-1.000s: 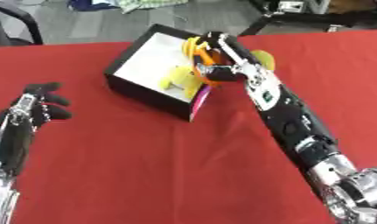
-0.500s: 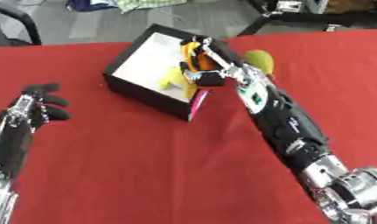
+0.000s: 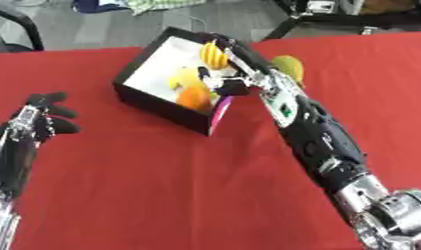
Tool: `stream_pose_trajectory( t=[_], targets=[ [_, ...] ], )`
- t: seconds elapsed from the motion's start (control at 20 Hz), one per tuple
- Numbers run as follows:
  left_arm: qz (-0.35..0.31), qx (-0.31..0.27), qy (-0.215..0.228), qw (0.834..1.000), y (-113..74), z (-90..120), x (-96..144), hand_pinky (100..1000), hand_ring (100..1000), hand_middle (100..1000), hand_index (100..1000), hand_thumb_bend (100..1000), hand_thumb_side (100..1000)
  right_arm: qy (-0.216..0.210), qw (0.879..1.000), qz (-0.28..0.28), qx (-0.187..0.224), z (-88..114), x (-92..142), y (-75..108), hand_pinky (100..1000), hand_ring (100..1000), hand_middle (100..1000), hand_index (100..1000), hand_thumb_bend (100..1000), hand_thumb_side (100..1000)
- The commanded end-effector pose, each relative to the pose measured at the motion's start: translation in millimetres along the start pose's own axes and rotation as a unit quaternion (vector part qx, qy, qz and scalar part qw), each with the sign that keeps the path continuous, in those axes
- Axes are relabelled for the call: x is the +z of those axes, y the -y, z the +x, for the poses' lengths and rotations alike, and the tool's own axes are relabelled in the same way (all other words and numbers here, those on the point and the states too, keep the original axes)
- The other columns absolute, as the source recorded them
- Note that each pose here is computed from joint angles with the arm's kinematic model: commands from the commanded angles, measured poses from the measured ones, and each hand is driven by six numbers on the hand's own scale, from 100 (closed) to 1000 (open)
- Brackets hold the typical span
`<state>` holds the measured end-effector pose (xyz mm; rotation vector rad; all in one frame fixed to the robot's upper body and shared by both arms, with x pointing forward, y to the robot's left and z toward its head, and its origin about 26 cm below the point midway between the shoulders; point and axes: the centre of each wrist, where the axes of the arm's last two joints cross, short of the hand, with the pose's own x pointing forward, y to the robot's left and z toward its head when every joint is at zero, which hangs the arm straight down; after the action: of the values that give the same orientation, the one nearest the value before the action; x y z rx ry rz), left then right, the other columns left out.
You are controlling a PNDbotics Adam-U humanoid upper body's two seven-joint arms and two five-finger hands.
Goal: Pick up objects on the table and place them in the box.
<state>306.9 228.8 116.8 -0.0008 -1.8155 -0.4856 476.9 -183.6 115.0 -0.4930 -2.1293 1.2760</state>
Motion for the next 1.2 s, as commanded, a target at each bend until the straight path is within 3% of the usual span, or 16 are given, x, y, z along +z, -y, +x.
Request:
stream_pose_trajectory(
  t=[0.05,0.35,0.6,0.9,1.2],
  targets=[
    [0.003,-0.008,0.007,1.000,-4.7,4,0,699,571,592,845,100,1000,0.030,0.999,-0.020,0.017,2,-9,30.4,1000,962,873,1000,100,481],
    [0.012,-0.015,-0.007,1.000,-9.3,-2,6,700,572,593,844,100,1000,0.036,0.998,-0.029,0.038,-10,7,73.1,1000,966,867,996,100,427],
    [0.016,-0.021,-0.014,1.000,-12.5,-5,9,700,573,593,844,100,1000,-0.007,0.999,-0.025,0.045,-31,37,103.1,1000,975,871,1000,100,430],
    [0.018,-0.022,-0.017,0.999,-13.6,-6,11,700,573,594,844,100,1000,-0.097,0.995,-0.015,0.004,-59,77,111.9,1000,981,872,1000,100,460],
    [0.018,-0.021,-0.015,1.000,-13.6,-5,10,700,573,594,844,100,1000,-0.187,0.982,-0.013,-0.035,-79,102,103.3,1000,985,871,1000,100,533]
  ],
)
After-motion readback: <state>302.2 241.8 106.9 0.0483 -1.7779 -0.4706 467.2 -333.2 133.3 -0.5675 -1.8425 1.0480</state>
